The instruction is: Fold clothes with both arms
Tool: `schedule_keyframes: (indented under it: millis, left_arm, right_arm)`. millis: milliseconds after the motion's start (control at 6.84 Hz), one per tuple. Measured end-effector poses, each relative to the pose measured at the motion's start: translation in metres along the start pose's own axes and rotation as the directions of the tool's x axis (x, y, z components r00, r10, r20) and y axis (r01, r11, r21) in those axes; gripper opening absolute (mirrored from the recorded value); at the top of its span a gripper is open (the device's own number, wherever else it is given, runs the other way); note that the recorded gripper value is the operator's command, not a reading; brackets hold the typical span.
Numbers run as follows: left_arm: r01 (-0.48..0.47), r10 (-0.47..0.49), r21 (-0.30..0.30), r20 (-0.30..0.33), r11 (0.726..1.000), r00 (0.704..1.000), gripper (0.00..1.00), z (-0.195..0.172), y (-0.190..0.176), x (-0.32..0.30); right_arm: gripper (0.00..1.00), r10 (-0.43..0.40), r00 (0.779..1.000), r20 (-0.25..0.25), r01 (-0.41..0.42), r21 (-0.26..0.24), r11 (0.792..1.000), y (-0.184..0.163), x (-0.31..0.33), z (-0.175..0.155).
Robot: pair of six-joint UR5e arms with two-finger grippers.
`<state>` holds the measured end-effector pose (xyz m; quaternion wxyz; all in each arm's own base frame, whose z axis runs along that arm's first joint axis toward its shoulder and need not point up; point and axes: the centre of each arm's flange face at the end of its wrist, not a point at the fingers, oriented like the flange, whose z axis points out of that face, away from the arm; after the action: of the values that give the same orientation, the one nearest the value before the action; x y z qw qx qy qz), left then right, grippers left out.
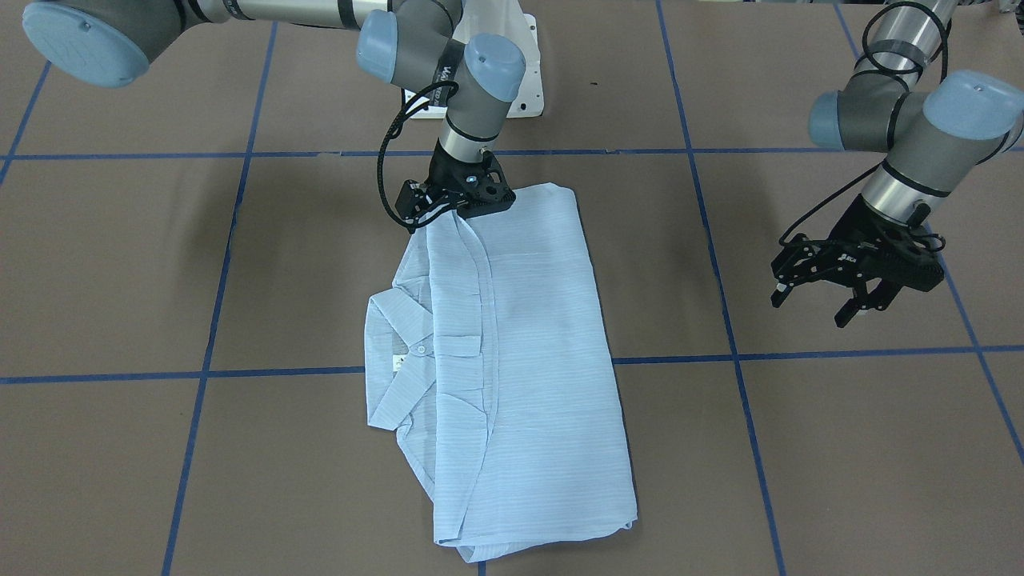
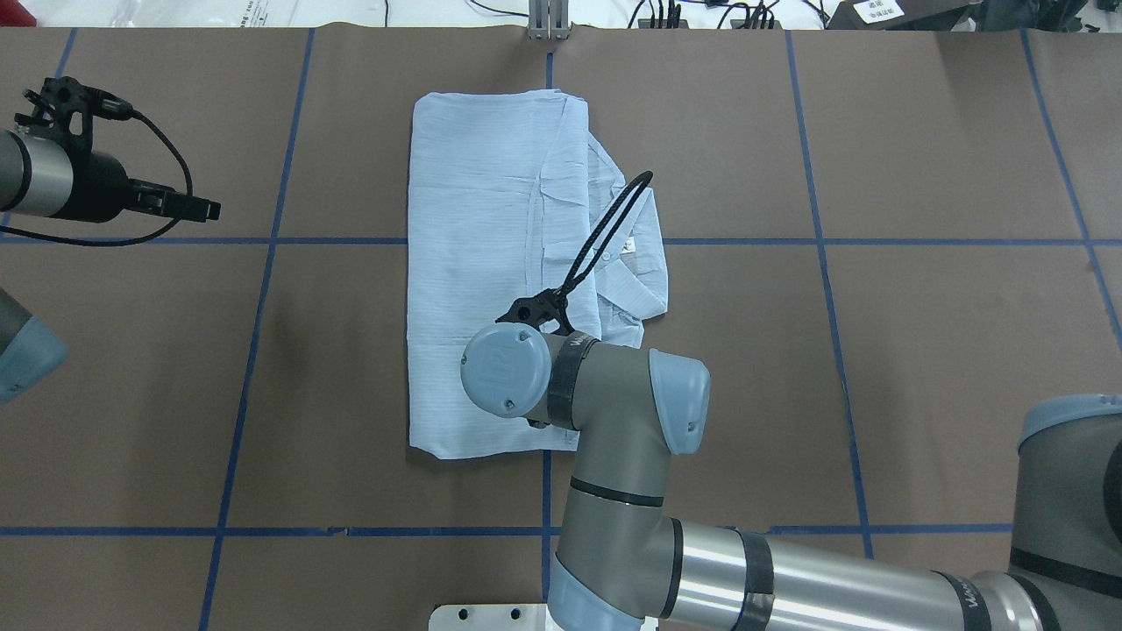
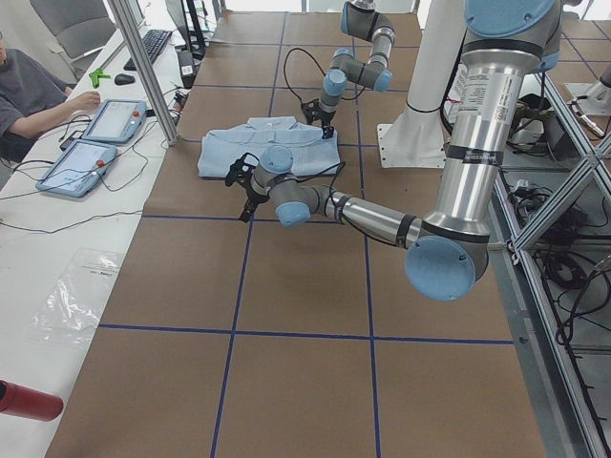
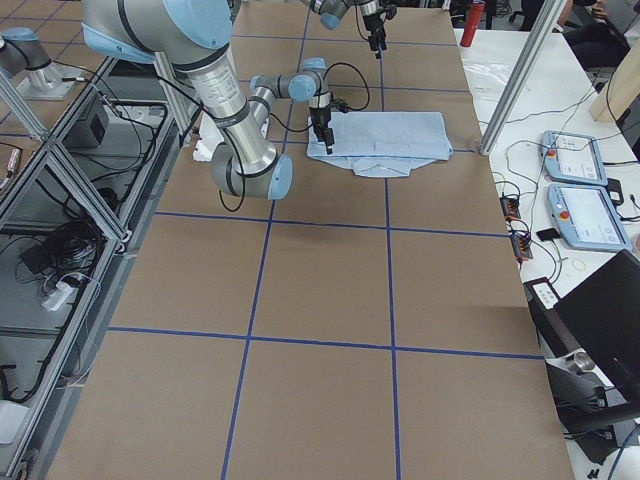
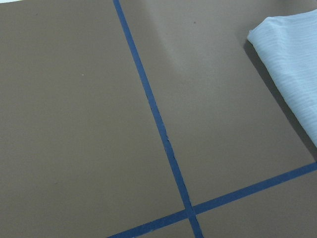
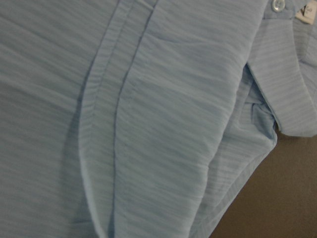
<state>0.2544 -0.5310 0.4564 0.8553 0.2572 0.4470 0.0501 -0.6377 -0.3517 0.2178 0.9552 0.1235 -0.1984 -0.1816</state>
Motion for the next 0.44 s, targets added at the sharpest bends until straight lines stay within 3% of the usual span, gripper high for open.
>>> schedule_keyframes:
  millis: [146,292,439]
  left_arm:
    - [0.0,0.0,0.0,-0.001,1.0,1.0,1.0,0.0,-0.001,0.001]
    - [-0.001,0.001,0.001,-0.002,1.0,1.0,1.0,0.0,-0.001,0.001]
    - [-0.001,0.001,0.001,-0.002,1.0,1.0,1.0,0.0,-0.001,0.001]
  right_arm:
    - [0.79,0.004,1.0,0.0,-0.004,0.004,1.0,0.003,0.003,0.001]
    - [0.2,0.011,1.0,0.017,-0.011,0.02,1.0,0.001,0.001,-0.005]
    - [0.06,0.015,0.999,0.04,-0.016,0.04,0.999,-0.001,-0.001,-0.011]
